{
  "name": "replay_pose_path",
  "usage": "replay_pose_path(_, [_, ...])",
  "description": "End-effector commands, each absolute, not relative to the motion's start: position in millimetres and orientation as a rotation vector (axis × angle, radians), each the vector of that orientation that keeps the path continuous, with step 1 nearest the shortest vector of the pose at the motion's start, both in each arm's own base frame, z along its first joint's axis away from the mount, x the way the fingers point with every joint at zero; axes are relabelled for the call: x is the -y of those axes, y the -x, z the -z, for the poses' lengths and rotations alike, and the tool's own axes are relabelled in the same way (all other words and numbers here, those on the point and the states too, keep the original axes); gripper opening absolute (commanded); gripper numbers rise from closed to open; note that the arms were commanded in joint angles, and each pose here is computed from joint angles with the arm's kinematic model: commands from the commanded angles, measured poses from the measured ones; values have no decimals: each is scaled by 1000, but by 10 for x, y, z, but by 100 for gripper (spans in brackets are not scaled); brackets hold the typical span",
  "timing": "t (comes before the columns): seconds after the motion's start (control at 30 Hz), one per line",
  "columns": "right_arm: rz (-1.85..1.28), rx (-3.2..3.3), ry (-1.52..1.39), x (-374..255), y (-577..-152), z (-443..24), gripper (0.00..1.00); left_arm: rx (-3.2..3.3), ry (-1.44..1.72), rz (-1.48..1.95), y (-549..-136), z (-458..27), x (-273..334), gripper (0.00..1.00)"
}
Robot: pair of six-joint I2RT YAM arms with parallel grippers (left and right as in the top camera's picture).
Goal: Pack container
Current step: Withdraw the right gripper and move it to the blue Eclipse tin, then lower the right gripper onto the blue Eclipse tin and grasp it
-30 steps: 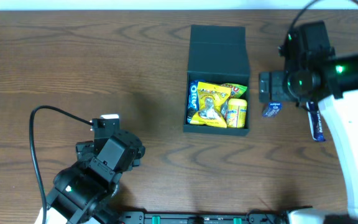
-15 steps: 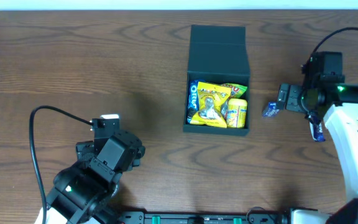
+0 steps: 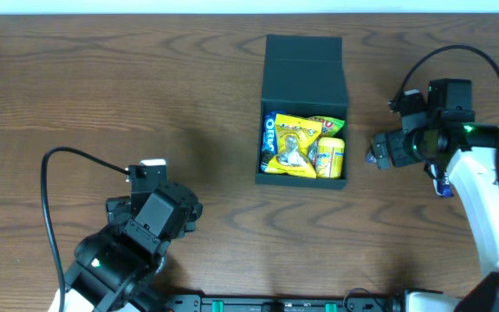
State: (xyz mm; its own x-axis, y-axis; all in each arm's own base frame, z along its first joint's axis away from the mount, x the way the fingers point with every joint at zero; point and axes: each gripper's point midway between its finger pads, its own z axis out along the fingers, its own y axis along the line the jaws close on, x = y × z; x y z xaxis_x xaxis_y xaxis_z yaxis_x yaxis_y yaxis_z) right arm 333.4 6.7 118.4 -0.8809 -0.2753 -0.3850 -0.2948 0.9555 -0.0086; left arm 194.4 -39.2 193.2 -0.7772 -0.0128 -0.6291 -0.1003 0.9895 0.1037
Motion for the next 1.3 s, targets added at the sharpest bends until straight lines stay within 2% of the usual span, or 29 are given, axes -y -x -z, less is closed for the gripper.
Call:
replay_pose_path(0.0, [-99,-2680,667,-137,-3312,-1102,99,-2459,79,-183,-1938,-1923,371,95])
replay_pose_path(0.2, [-94,-2681,842,-137,-3410,-819,99,-2459,79,-183,-1938,-1923,372,95])
replay_pose_path(0.57, [-60,-2606,922,-138,-3735,-592,99,-2459,79,-183,-1938,-1923,372,95])
replay_pose_path(1.17, [-111,-2656,1006,-173,-3539,-446,99,-2459,79,-183,-1938,-1923,371,95])
replay_pose_path(1.27, [-108,-2647,1027,-173,-3538,-445,91,-2459,79,-183,-1938,-1923,371,95])
